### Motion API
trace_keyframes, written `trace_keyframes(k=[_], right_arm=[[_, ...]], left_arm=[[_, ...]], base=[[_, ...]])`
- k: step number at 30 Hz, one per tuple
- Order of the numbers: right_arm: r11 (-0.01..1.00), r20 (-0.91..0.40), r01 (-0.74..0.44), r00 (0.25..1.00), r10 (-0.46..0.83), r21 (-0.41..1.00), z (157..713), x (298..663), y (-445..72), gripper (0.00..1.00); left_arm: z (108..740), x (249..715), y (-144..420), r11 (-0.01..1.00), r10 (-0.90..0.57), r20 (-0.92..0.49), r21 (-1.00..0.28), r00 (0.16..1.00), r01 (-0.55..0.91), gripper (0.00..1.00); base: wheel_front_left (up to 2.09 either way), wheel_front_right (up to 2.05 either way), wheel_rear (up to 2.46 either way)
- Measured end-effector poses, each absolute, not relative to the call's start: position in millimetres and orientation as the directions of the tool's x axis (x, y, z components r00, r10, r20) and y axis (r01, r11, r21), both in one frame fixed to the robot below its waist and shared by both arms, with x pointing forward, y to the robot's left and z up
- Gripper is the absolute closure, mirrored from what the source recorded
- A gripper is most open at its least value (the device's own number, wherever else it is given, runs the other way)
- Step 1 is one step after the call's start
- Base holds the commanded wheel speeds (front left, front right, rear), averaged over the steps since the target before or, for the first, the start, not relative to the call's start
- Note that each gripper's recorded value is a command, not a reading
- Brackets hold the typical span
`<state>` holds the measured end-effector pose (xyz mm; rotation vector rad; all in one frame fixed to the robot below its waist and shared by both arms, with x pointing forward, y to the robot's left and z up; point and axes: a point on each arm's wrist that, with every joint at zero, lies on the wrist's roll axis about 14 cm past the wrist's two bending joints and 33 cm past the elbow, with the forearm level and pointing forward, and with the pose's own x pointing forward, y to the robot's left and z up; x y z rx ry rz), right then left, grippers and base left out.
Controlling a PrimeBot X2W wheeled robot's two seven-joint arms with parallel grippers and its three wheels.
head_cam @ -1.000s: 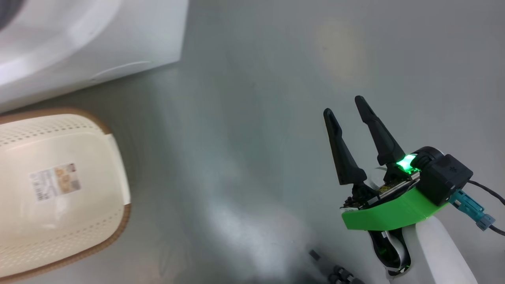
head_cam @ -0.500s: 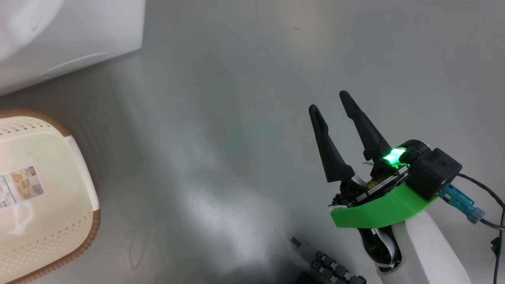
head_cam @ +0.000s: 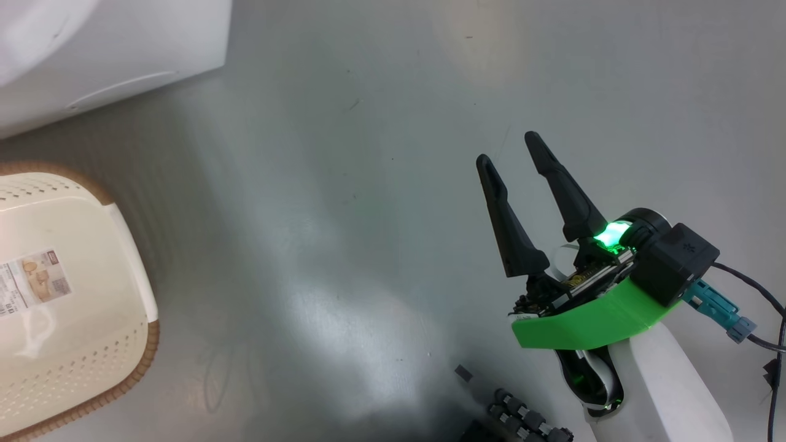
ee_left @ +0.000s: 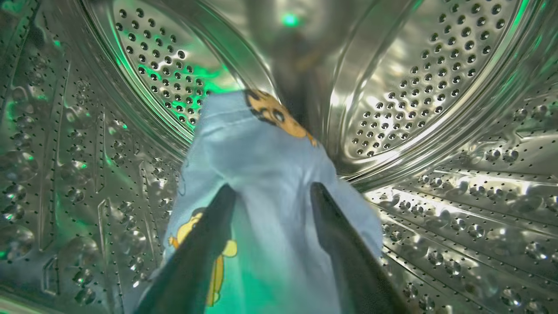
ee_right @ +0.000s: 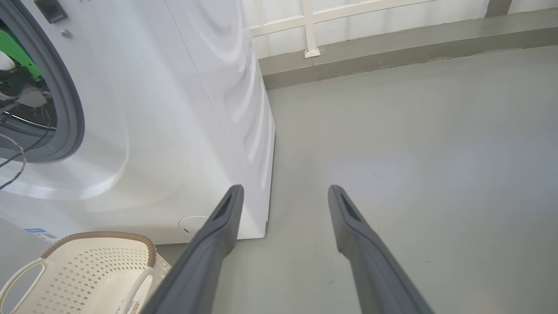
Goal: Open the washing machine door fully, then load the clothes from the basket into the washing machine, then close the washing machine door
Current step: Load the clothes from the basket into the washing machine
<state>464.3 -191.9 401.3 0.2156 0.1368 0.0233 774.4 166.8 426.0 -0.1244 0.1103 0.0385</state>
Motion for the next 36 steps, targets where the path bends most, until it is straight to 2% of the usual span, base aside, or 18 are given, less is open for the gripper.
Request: trace_keyframes(k=[3, 15, 20, 29, 36], right_arm=[[0.976, -0.131, -0.013, 0.990, 0.043, 0.219, 401.0, 465.1, -190.1, 0.00], [0.976, -0.104, -0.023, 0.994, 0.046, 0.217, 405.9, 472.2, -189.0, 0.00], [0.978, -0.079, -0.035, 0.996, 0.052, 0.206, 412.7, 476.6, -189.4, 0.00], [0.980, -0.054, -0.068, 0.995, 0.079, 0.187, 421.7, 475.4, -182.7, 0.00], [0.978, -0.023, -0.097, 0.994, 0.103, 0.182, 434.4, 472.3, -175.8, 0.00]], left_arm=[[419.3, 772.5, 168.2, 0.993, 0.032, -0.147, -0.111, 0.989, -0.048, 0.00], [421.3, 752.5, 158.1, 0.997, -0.001, -0.139, -0.081, 0.990, -0.010, 0.00], [428.4, 731.8, 156.3, 0.998, -0.005, -0.082, -0.066, 0.997, 0.000, 0.00], [430.7, 663.9, 159.1, 0.996, -0.003, -0.014, -0.094, 1.000, 0.001, 0.00], [440.6, 592.2, 166.6, 0.994, 0.019, 0.010, -0.105, 1.000, -0.018, 0.00]], base=[[0.00, 0.00, 0.00], [0.00, 0.00, 0.00], [0.00, 0.00, 0.00], [0.00, 0.00, 0.00], [0.00, 0.00, 0.00]])
